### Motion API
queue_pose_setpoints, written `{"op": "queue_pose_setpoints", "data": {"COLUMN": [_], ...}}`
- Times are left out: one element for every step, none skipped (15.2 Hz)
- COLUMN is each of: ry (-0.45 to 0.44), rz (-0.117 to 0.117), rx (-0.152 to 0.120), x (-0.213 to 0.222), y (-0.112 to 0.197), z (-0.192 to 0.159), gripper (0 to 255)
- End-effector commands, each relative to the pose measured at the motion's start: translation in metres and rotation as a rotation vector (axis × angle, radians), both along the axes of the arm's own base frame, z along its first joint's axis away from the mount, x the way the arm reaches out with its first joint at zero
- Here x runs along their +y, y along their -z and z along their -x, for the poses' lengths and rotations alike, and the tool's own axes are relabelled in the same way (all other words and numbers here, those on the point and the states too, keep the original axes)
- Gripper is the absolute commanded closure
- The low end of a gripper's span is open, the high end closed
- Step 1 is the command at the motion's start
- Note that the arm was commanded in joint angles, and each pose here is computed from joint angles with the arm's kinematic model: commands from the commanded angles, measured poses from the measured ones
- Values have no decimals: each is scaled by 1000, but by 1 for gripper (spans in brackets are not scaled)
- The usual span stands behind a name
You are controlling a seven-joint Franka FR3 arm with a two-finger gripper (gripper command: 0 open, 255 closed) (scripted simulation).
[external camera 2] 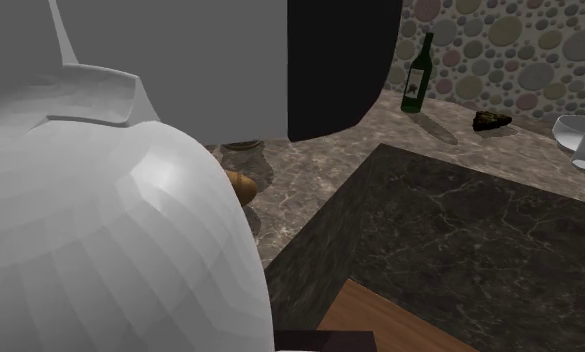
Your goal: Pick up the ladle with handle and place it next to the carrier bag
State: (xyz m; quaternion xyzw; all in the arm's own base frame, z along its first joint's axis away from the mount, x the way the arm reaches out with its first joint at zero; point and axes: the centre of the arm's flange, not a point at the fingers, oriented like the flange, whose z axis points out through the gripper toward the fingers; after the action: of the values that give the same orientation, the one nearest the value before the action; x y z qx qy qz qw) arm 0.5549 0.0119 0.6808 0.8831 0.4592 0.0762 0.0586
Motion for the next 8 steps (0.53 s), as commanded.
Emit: {"op": "queue_pose_setpoints", "data": {"ry": [0,0,0,0,0,0,0,0], "rz": [0,0,0,0,0,0,0,0], "rx": [0,0,0,0,0,0,0,0], "x": [0,0,0,0,0,0,0,0], "y": [-10,-15,-20,-25,-31,-36,-41,-47], "z": [-1,-1,-1,-1,-1,-1,-1,-1], "gripper": [255,255,255,255,255,255,255,255]}}
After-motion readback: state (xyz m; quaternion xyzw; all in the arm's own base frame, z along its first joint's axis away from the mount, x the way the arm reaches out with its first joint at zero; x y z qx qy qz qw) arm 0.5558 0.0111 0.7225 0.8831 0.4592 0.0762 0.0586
